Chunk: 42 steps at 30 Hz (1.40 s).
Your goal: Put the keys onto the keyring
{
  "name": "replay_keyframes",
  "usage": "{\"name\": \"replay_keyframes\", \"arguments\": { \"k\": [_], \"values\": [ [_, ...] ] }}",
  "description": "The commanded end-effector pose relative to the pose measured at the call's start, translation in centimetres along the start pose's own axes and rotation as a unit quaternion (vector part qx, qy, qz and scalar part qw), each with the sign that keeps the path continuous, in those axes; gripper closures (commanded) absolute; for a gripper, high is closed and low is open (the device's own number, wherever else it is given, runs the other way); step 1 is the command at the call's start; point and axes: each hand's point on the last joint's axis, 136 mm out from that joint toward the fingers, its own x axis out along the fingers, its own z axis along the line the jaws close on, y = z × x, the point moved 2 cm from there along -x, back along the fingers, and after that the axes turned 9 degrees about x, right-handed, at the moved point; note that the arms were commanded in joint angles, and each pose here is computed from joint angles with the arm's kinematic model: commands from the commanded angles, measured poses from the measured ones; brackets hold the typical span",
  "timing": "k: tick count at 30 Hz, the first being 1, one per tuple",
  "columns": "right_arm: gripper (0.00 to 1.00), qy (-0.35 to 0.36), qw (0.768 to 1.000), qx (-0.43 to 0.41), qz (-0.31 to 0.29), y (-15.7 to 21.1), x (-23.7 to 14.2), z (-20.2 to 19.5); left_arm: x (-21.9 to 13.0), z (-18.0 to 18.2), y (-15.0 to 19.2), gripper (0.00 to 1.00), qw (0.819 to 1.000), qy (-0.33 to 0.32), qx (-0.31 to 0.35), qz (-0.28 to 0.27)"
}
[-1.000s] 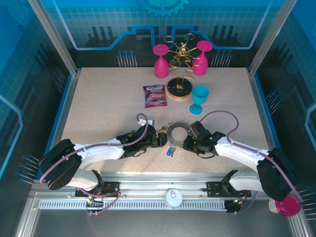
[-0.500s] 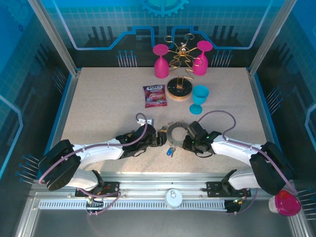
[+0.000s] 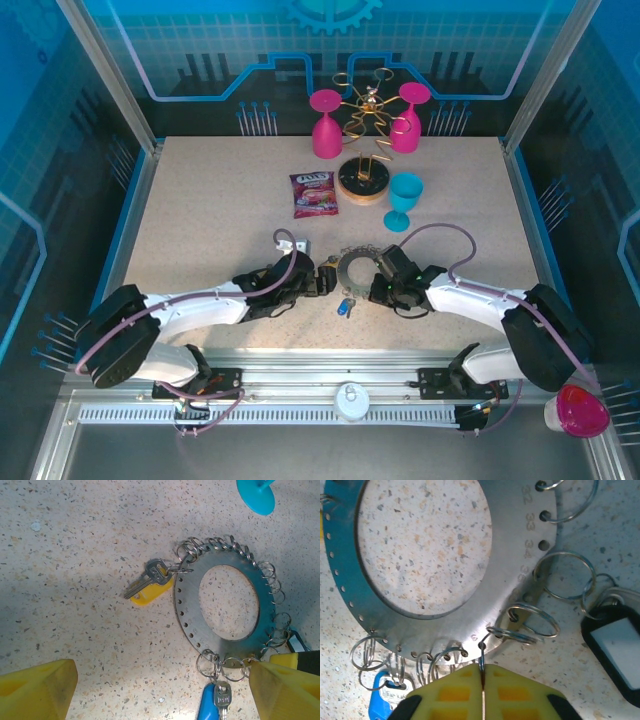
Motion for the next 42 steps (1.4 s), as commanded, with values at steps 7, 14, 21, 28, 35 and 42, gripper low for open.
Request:
{"name": "replay_keyframes", "arguments": {
  "k": [7,14,21,28,35,42],
  "values": [
    [1.0,-0.018,0.999,-0.041,-0.025,-0.5,-1.8,0.8,-1.1,0.3,-0.7,0.11,1.0,-0.005,-0.003,-0.026],
    [1.0,-0.065,0.979,-0.184,-0.065,-1.7,-5.0,3.0,-2.9,0.7,-3.6,0.11,0.993,-0.03,0.069,-0.093],
    [1.0,-0.146,0.914,-0.365,-0.103,-2.7,-9.2,7.5,-4.5,-1.2,-8.1,0.18,0.954,-0.022,0.236,-0.185],
    [1.0,-0.203,0.87,-0.436,-0.107,-4.9,-11.8,10.4,-5.1,-1.8,-11.3,0.2,0.925,0.04,0.318,-0.203],
    [1.0,-0.27,0.814,-0.496,-0.133,-5.8,-13.7,12.6,-6.4,-4.3,-11.6,0.29,0.866,0.117,0.443,-0.201],
    [1.0,-0.31,0.764,-0.548,-0.138,-4.5,-13.6,12.8,-7.0,-4.7,-11.5,0.41,0.84,0.178,0.479,-0.181]
  ]
}}
